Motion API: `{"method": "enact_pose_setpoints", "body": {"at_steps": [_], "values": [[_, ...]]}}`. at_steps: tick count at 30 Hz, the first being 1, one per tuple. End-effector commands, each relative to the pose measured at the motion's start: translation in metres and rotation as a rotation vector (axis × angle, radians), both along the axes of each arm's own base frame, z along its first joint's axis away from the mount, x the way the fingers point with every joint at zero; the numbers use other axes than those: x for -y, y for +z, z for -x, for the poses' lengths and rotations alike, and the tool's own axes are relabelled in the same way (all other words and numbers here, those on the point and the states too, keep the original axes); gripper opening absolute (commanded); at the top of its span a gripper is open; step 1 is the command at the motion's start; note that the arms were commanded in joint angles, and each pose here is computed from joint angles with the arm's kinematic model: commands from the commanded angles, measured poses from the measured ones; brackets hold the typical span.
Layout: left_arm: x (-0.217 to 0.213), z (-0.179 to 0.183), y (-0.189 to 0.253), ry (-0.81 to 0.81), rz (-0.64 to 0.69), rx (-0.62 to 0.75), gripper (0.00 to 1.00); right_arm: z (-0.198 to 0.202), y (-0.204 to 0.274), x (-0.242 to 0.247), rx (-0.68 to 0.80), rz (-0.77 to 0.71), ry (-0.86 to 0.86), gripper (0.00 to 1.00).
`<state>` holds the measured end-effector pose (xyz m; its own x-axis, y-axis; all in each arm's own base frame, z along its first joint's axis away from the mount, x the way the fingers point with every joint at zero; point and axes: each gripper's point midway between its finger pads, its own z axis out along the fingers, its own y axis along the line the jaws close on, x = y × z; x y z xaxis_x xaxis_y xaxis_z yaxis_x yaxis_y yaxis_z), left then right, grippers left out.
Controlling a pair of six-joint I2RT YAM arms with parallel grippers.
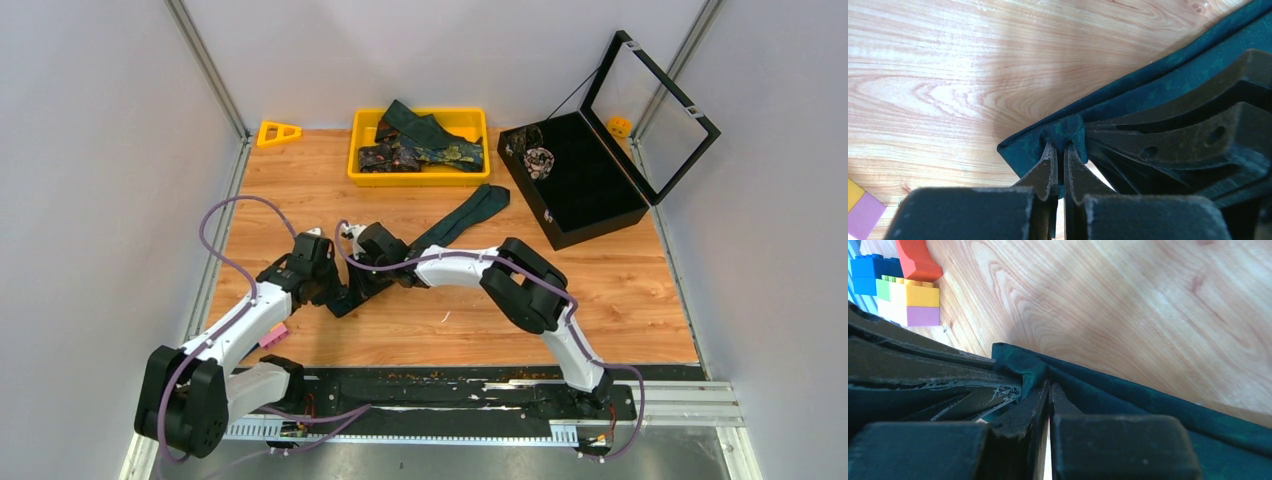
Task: Roll the ties
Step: Roll the tie at the center of the board.
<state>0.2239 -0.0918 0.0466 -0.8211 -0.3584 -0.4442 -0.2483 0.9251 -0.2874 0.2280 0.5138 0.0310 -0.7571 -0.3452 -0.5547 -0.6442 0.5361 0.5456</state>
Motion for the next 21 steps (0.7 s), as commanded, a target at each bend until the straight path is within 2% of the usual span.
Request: {"method": "enact_pose_setpoints", "body": {"at_steps": [1, 6, 8, 11, 13, 17, 21], "values": [[0.003, -0.019, 0.007, 0.018, -0.002, 0.065, 0.0, -0.008, 0.051, 0.004, 0.096, -0.052, -0.002, 0.07], [0.005, -0.02, 0.005, 0.015, -0.006, 0.061, 0.03, -0.015, 0.059, 0.021, 0.132, -0.029, -0.038, 0.11], [0.006, -0.02, 0.005, 0.012, -0.006, 0.061, 0.11, -0.017, 0.062, 0.027, 0.145, -0.025, -0.049, 0.11], [0.009, -0.022, 0.009, -0.001, -0.001, 0.072, 0.3, -0.019, 0.068, 0.033, 0.159, -0.028, -0.06, 0.12], [0.011, -0.023, 0.014, -0.006, 0.005, 0.084, 0.38, -0.018, 0.07, 0.036, 0.163, -0.03, -0.061, 0.12], [0.013, -0.026, 0.024, -0.007, 0.015, 0.106, 0.48, -0.018, 0.075, 0.04, 0.177, -0.037, -0.067, 0.12], [0.014, -0.027, 0.032, -0.007, 0.019, 0.118, 0.53, -0.019, 0.08, 0.044, 0.186, -0.045, -0.072, 0.13]]}}
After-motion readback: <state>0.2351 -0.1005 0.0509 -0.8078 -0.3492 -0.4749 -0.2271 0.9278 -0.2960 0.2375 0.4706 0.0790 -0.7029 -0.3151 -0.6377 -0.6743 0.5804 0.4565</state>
